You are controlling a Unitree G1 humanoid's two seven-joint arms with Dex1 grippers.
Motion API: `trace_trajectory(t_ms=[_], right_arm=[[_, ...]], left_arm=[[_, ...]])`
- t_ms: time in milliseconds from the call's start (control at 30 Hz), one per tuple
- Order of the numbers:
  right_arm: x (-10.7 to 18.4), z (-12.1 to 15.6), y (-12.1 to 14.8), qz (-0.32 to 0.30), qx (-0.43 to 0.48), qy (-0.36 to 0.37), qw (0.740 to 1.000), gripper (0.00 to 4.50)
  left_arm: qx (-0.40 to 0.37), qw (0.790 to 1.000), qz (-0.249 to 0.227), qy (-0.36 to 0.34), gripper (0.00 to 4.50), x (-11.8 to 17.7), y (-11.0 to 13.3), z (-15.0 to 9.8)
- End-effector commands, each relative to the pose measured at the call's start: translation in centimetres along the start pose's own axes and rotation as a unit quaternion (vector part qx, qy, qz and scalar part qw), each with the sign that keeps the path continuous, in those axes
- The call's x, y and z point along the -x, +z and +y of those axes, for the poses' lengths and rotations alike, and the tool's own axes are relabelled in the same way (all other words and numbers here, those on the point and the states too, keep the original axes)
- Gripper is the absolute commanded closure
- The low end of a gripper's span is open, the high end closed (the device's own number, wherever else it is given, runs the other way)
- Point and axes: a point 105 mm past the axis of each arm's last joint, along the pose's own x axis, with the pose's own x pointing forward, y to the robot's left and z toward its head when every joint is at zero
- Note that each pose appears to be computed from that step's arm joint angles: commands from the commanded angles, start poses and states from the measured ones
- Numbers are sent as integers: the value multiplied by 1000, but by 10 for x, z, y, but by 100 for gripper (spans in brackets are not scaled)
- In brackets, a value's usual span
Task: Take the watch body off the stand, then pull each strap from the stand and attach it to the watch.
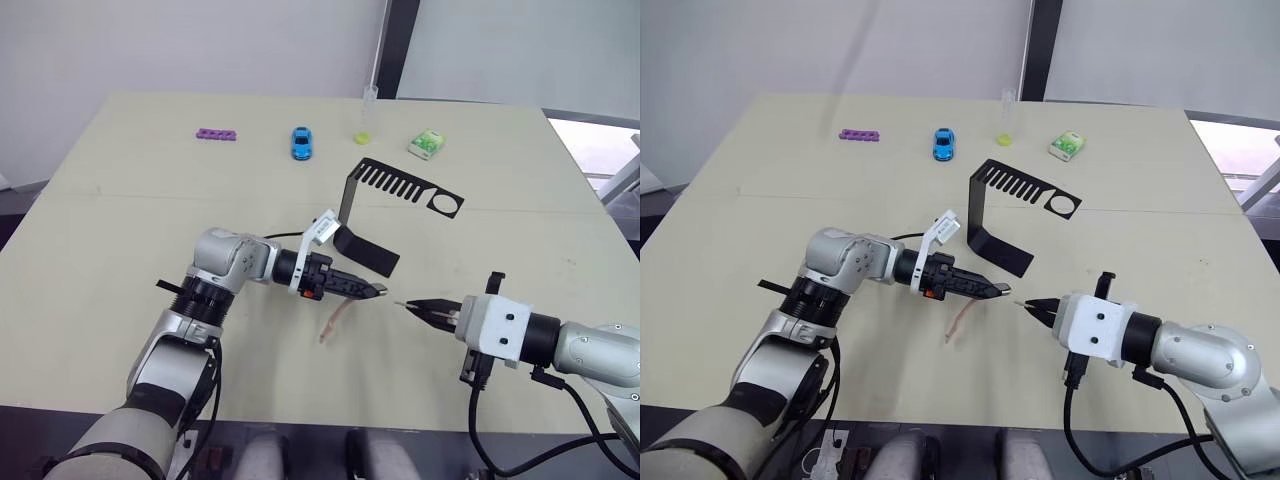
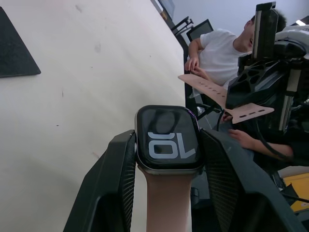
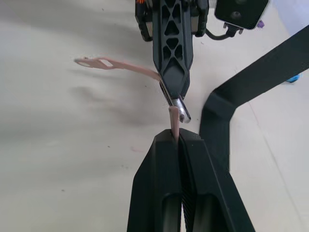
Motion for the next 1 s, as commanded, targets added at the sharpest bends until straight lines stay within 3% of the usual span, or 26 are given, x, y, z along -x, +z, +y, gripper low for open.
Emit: trace_trajectory(t_ms=[33, 1000], right_arm=[[1, -8, 4, -7, 21, -28, 999, 450], [-2, -14, 0, -4, 28, -37, 999, 450]], left_arm=[[-12, 1000, -12, -26, 292, -2, 9, -11], [-6, 998, -30, -46, 292, -2, 14, -17]])
